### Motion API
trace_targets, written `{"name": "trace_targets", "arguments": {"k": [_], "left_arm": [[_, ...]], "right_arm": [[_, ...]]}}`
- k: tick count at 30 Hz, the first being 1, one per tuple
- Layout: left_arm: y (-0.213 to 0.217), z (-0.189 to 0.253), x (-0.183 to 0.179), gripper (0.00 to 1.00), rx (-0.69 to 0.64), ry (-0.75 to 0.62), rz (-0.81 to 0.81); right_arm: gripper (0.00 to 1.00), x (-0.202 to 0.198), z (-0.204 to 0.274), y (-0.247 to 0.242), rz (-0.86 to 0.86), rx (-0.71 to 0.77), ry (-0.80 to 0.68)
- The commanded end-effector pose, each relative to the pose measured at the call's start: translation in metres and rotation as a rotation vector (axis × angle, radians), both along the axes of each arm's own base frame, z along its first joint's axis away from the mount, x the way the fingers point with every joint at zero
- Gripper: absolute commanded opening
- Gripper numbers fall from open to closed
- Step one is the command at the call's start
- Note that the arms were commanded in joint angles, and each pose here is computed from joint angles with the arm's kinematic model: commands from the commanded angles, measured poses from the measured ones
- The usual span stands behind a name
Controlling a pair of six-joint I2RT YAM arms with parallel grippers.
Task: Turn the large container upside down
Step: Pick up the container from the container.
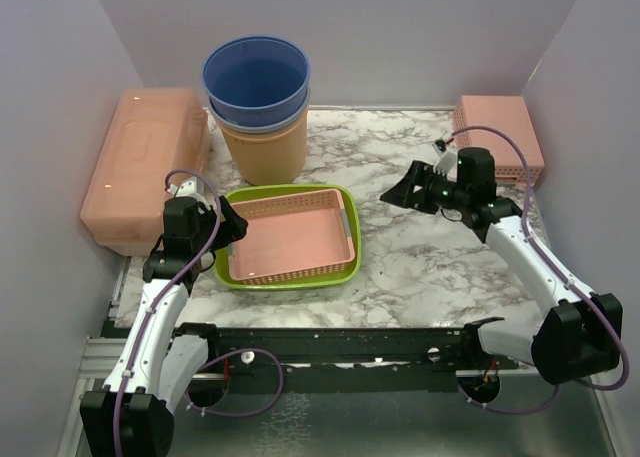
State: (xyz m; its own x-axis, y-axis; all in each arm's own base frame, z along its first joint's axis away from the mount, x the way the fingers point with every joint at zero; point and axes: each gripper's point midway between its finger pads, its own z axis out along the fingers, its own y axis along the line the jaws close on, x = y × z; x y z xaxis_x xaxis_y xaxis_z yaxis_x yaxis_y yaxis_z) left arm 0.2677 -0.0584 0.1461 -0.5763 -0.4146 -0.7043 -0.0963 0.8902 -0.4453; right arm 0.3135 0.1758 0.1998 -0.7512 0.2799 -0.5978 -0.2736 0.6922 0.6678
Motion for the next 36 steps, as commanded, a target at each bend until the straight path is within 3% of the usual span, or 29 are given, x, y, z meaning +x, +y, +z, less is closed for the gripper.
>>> {"name": "trace_targets", "arguments": {"k": [1,6,9,12,16,21,36], "left_arm": [[-0.001,0.003,0.002,0.76,-0.003,-0.025,-0.01],[-0.001,0.001,0.002,0.76,-0.004,-0.016,-0.012],[0.0,0.002,0.002,0.9,-0.002,-0.022,-0.006],[0.0,0.004,0.002,0.97,-0.001,-0.027,-0.006],[0.0,0.003,0.002,0.97,-0.001,-0.027,-0.008],[0.0,0.005,0.002,0.97,0.0,-0.032,-0.007],[-0.001,0.004,0.002,0.97,-0.004,-0.027,-0.009]], "right_arm": [[0.79,-0.038,-0.012,0.023,0.127,-0.013,0.078],[0.76,-0.06,-0.019,0.051,0.195,0.026,0.095],[0.76,-0.063,-0.026,0.068,0.219,0.001,0.112],[0.76,-0.058,-0.037,0.087,0.226,-0.033,0.15],[0.65,-0.045,-0.058,0.106,0.236,-0.142,0.207],[0.64,-0.026,-0.081,0.101,0.151,-0.265,0.256],[0.62,-0.022,-0.107,0.121,0.186,-0.26,0.312]]}}
